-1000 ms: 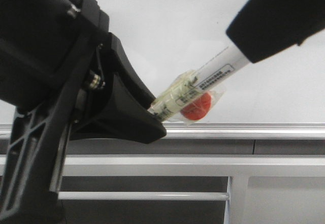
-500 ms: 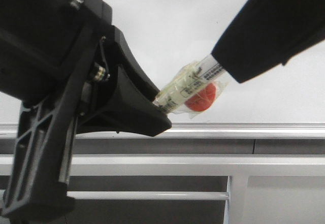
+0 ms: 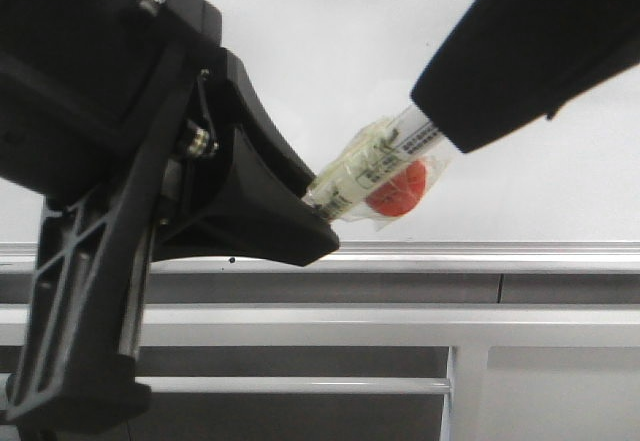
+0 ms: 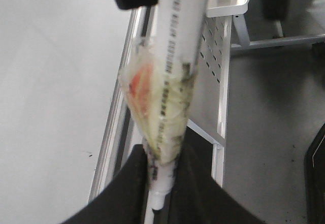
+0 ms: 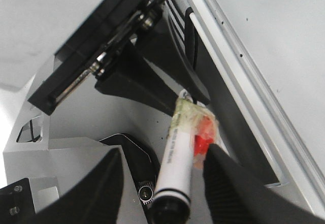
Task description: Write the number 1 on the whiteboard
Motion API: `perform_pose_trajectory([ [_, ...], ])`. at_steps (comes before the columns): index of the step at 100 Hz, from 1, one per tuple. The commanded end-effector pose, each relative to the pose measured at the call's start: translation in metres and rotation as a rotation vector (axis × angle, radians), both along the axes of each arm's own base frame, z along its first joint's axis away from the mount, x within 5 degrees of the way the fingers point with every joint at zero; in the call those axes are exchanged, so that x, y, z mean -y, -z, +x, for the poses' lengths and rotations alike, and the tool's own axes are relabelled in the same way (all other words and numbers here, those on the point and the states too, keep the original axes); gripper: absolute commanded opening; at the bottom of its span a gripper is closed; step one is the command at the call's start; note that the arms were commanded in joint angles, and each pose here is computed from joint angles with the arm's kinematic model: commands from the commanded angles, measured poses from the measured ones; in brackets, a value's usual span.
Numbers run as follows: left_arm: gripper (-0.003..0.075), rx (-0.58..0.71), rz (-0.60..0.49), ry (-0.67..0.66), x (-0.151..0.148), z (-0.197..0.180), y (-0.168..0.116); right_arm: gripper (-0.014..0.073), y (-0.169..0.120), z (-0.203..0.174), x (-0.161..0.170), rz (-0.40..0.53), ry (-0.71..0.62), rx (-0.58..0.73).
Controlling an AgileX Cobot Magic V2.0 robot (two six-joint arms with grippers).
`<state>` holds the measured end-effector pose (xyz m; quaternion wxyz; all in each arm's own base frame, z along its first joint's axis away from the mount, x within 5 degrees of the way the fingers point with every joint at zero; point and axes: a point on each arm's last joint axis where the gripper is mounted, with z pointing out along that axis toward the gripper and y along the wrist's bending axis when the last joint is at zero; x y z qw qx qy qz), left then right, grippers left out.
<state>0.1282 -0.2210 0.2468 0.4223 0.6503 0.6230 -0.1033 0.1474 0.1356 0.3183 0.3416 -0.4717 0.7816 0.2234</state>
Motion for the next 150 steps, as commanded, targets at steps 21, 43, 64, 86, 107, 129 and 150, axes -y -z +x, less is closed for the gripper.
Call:
perform_pose_trajectory([
  [21, 0.0076, 0.048, -0.111, -0.008, 0.005, 0.003, -0.02, -0.0069, -0.016, 0.002, -0.002, 0.062, 0.016, 0.054],
  [43, 0.0417, 0.051, -0.112, -0.007, 0.005, 0.003, -0.02, -0.0069, -0.016, 0.002, -0.002, 0.06, 0.012, 0.05],
  [64, 0.0419, 0.071, -0.155, -0.009, -0.003, -0.002, -0.034, -0.0069, -0.016, 0.002, -0.002, 0.086, 0.058, 0.01],
  [86, 0.0392, -0.077, -0.256, -0.073, -0.032, -0.024, -0.062, -0.0062, -0.02, 0.001, 0.002, 0.076, 0.07, 0.072],
  [107, 0.0015, -0.11, -0.503, -0.102, -0.075, -0.05, -0.104, -0.0052, -0.045, -0.017, 0.02, 0.159, 0.117, 0.253],
  [129, -0.002, -0.101, -0.723, -0.188, -0.119, -0.066, -0.127, -0.0051, -0.042, -0.055, 0.046, 0.24, 0.144, 0.343],
  [150, -0.002, -0.091, -0.799, -0.375, -0.139, -0.058, -0.101, -0.0041, -0.006, -0.075, 0.061, 0.293, 0.215, 0.307],
])
